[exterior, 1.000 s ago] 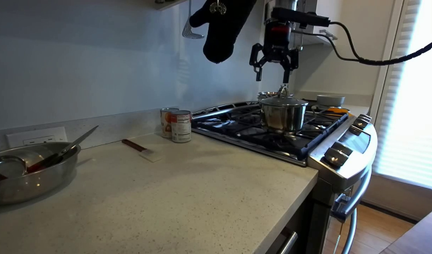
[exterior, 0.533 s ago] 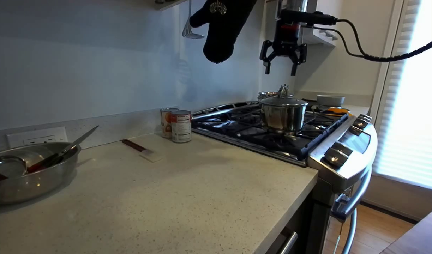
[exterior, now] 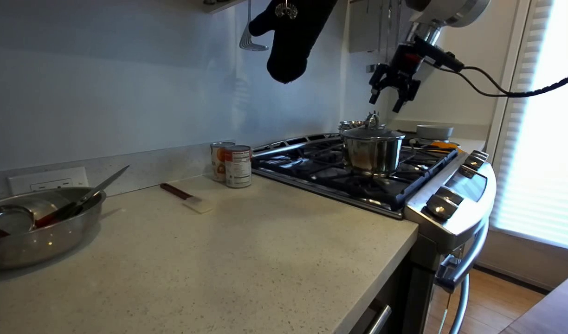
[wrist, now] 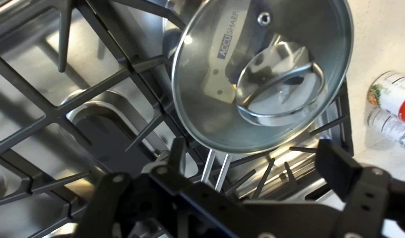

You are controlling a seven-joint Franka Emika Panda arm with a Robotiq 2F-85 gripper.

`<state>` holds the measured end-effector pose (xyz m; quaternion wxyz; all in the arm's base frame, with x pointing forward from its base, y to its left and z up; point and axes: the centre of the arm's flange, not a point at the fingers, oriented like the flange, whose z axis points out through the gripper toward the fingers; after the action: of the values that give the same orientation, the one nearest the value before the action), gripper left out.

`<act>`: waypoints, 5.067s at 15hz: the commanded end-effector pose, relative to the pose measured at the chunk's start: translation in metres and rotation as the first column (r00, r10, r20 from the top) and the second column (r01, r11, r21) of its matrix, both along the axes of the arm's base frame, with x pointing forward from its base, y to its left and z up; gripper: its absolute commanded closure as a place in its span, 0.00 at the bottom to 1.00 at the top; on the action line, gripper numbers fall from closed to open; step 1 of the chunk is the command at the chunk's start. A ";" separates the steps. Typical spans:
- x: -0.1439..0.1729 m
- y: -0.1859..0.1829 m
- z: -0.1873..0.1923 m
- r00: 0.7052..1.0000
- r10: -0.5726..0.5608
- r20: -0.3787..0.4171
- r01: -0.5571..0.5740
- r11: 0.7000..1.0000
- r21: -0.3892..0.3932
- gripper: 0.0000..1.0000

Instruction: Pick up the silver pot and place it on the top left cooker on the hob of the stove

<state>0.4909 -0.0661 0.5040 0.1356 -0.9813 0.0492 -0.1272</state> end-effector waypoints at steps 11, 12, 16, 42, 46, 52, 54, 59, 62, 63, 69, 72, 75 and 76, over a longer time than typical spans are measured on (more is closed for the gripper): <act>0.008 -0.048 -0.044 0.995 0.086 0.056 -0.097 0.964 0.249 0.00; 0.008 -0.048 -0.044 0.995 0.086 0.056 -0.097 0.964 0.249 0.00; 0.014 -0.051 -0.044 0.994 0.082 0.070 -0.098 0.962 0.254 0.00; 0.115 -0.112 -0.157 0.964 0.206 0.166 -0.259 0.602 0.755 0.00; 0.118 -0.112 -0.156 0.962 0.211 0.173 -0.267 0.601 0.753 0.00; 0.133 -0.106 -0.181 0.956 0.230 0.184 -0.281 0.529 0.801 0.00; 0.135 -0.105 -0.186 0.945 0.249 0.213 -0.312 0.491 0.813 0.00; 0.137 -0.114 -0.194 0.931 0.258 0.259 -0.351 0.431 0.831 0.00; 0.135 -0.121 -0.194 0.923 0.256 0.288 -0.373 0.405 0.835 0.21; 0.135 -0.122 -0.194 0.921 0.257 0.294 -0.378 0.396 0.837 0.32; 0.134 -0.123 -0.194 0.909 0.268 0.318 -0.402 0.368 0.839 0.52; 0.137 -0.121 -0.198 0.905 0.269 0.329 -0.411 0.360 0.837 0.50; 0.139 -0.120 -0.201 0.896 0.264 0.358 -0.434 0.343 0.833 0.52; 0.140 -0.119 -0.201 0.893 0.261 0.367 -0.440 0.338 0.832 0.54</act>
<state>0.6239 -0.1815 0.3128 0.6492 -0.7451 -0.1019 -0.1135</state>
